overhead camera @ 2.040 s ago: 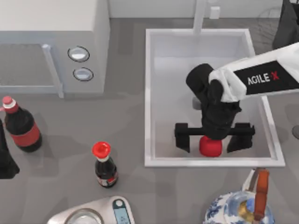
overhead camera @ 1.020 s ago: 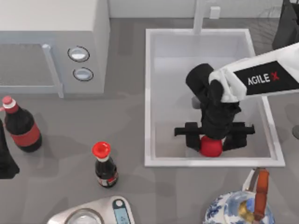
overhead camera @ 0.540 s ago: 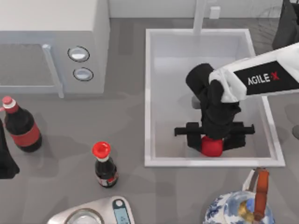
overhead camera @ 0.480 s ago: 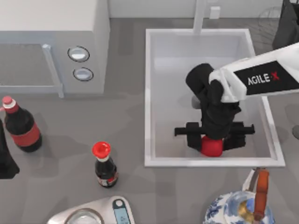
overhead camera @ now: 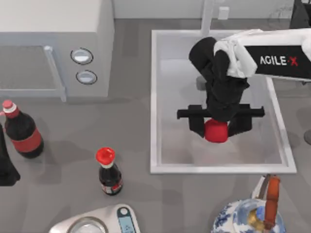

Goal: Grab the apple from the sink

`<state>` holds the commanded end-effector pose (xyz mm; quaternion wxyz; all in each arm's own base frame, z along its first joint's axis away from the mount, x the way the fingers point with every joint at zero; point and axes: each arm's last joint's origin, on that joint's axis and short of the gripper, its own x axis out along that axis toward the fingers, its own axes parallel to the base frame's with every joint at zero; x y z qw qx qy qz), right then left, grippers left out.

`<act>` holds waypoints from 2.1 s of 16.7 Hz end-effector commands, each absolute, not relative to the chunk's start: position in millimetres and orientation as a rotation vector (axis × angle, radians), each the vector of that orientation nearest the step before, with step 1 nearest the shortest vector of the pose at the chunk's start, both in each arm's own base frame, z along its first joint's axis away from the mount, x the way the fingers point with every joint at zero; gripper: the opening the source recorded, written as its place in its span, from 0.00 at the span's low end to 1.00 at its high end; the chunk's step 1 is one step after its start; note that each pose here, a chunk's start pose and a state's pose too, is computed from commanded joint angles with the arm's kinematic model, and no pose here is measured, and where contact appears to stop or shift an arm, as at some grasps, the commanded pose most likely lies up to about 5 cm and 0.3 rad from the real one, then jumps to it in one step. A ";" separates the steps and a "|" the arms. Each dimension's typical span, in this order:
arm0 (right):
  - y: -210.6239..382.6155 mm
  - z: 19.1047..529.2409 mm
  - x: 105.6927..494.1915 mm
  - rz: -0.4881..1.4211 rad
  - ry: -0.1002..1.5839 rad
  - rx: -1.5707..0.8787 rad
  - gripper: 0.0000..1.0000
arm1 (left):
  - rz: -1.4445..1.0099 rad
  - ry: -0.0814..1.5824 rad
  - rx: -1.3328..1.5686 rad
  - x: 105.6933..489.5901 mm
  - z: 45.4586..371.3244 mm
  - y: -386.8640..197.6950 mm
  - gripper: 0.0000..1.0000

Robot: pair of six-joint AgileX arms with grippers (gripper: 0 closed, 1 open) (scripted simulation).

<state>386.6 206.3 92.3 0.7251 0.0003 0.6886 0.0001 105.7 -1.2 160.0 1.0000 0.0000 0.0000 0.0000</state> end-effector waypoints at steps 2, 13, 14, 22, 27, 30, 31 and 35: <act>208.8 128.9 390.6 -0.005 1.532 -0.005 0.00 | 0.000 0.000 0.000 105.7 160.0 -1.2 1.00; 194.3 284.6 367.5 0.000 1.520 0.000 0.00 | 0.000 0.000 0.000 105.7 160.0 -1.2 1.00; 194.3 284.6 367.5 0.000 1.520 0.000 0.00 | 0.000 0.000 0.000 105.7 160.0 -1.2 1.00; 140.5 295.0 359.2 0.002 1.510 0.003 0.00 | 0.000 0.000 0.000 105.7 160.0 -1.2 1.00; 50.1 282.6 315.1 -0.012 1.573 -0.004 0.00 | 0.000 0.000 0.000 105.7 160.0 -1.2 1.00; 9.3 273.6 279.7 -0.010 1.586 0.003 0.00 | 0.000 0.000 0.000 105.7 160.0 -1.2 1.00; -0.1 272.1 270.1 -0.009 1.582 0.005 0.00 | 0.000 0.000 0.000 105.7 160.0 -1.2 1.00; -15.5 270.0 252.8 -0.008 1.571 0.008 0.00 | 0.000 0.000 0.000 105.7 160.0 -1.2 1.00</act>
